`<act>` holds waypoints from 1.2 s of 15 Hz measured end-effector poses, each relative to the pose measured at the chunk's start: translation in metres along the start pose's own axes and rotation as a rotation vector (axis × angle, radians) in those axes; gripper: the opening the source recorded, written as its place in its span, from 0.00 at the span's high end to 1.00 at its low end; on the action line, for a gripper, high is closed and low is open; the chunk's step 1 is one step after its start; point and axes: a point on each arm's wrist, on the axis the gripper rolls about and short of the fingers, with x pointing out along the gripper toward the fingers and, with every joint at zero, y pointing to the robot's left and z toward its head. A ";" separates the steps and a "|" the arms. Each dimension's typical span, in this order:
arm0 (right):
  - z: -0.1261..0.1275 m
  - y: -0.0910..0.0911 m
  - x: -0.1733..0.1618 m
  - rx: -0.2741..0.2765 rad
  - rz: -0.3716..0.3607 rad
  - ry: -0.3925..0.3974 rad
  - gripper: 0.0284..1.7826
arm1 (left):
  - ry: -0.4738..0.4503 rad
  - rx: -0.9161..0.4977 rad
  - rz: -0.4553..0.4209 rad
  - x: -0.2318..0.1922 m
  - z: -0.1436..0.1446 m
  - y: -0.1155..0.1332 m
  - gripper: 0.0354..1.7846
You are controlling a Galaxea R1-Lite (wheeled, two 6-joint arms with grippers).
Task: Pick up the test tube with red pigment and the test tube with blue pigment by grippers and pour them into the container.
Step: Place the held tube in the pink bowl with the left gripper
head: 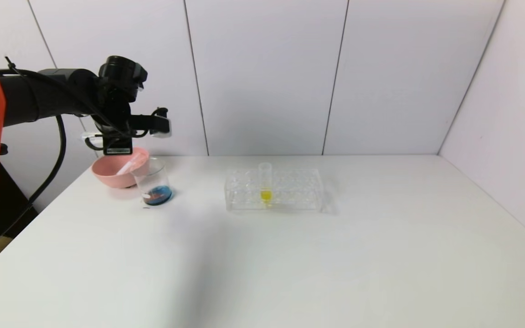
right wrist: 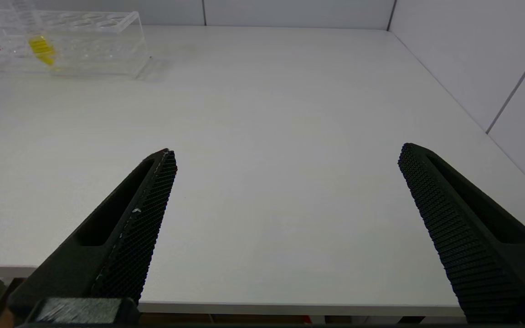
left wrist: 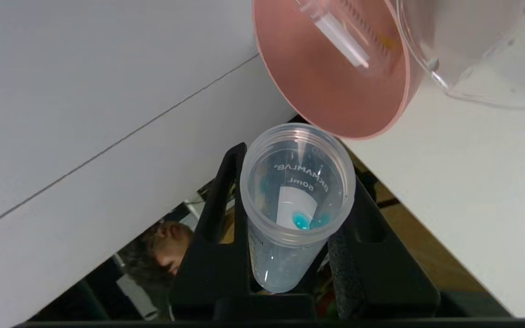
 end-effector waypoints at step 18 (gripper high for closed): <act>0.000 0.000 0.000 0.000 0.000 0.000 0.00 | -0.442 -1.573 -0.023 -0.044 -0.026 0.039 0.73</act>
